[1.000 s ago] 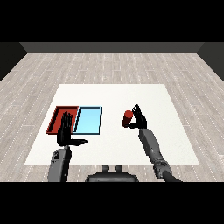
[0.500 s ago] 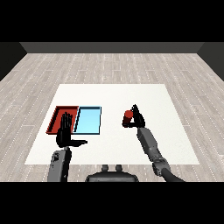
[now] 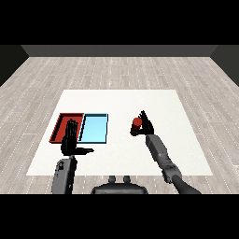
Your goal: Pick the red can and put it in the red box
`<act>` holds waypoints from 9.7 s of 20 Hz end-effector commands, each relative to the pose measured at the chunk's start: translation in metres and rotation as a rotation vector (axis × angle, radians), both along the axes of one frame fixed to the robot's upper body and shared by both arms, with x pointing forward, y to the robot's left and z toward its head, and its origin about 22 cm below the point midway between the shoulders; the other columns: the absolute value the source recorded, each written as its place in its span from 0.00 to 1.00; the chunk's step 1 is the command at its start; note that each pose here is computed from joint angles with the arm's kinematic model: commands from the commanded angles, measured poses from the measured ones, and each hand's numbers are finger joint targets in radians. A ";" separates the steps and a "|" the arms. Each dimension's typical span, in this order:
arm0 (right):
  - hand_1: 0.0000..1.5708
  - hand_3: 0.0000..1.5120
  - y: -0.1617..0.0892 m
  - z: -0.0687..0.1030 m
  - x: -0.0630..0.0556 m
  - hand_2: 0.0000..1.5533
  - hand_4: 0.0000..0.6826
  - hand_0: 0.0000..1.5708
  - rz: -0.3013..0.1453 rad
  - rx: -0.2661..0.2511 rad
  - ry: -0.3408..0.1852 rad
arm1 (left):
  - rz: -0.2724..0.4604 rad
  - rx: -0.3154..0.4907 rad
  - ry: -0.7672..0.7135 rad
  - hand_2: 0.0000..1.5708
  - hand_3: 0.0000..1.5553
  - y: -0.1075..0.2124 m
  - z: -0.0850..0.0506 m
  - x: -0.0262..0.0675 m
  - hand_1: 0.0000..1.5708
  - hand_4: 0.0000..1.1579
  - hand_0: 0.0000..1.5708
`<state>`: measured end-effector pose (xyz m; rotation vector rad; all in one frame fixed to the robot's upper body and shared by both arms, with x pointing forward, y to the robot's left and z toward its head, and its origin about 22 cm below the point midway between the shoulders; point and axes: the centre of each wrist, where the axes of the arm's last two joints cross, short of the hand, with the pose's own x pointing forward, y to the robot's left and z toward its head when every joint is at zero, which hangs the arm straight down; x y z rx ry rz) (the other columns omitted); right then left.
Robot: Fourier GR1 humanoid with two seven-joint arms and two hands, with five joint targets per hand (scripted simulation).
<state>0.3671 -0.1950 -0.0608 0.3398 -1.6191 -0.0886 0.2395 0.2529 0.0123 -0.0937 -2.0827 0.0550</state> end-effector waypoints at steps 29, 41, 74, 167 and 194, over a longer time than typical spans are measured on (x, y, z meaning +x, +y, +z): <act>0.98 0.94 0.043 0.022 0.025 0.95 0.84 0.98 -0.100 -0.246 0.088 | 0.009 -0.013 -0.012 0.00 0.00 0.007 0.012 0.0114 0.00 0.00 0.00; 0.99 0.93 0.031 0.015 0.023 0.95 0.82 0.99 -0.091 -0.296 0.088 | 0.028 -0.008 -0.009 0.00 0.00 0.008 -0.005 0.0009 0.00 0.00 0.00; 0.92 0.91 0.091 0.137 -0.071 0.91 0.91 0.92 -0.158 -0.132 -0.388 | -0.186 0.101 0.103 0.00 0.00 -0.091 0.040 -0.0009 0.00 0.00 0.00; 0.00 0.00 0.124 0.137 -0.090 0.00 0.00 0.00 -0.028 -0.103 -0.376 | 0.002 0.002 0.193 1.00 0.95 -0.170 -0.010 0.0554 1.00 0.98 1.00; 0.00 0.00 -0.021 0.121 -0.151 0.00 0.00 0.00 -0.220 -0.056 -0.314 | 0.388 0.233 0.214 1.00 0.96 0.021 0.047 0.0938 1.00 0.97 1.00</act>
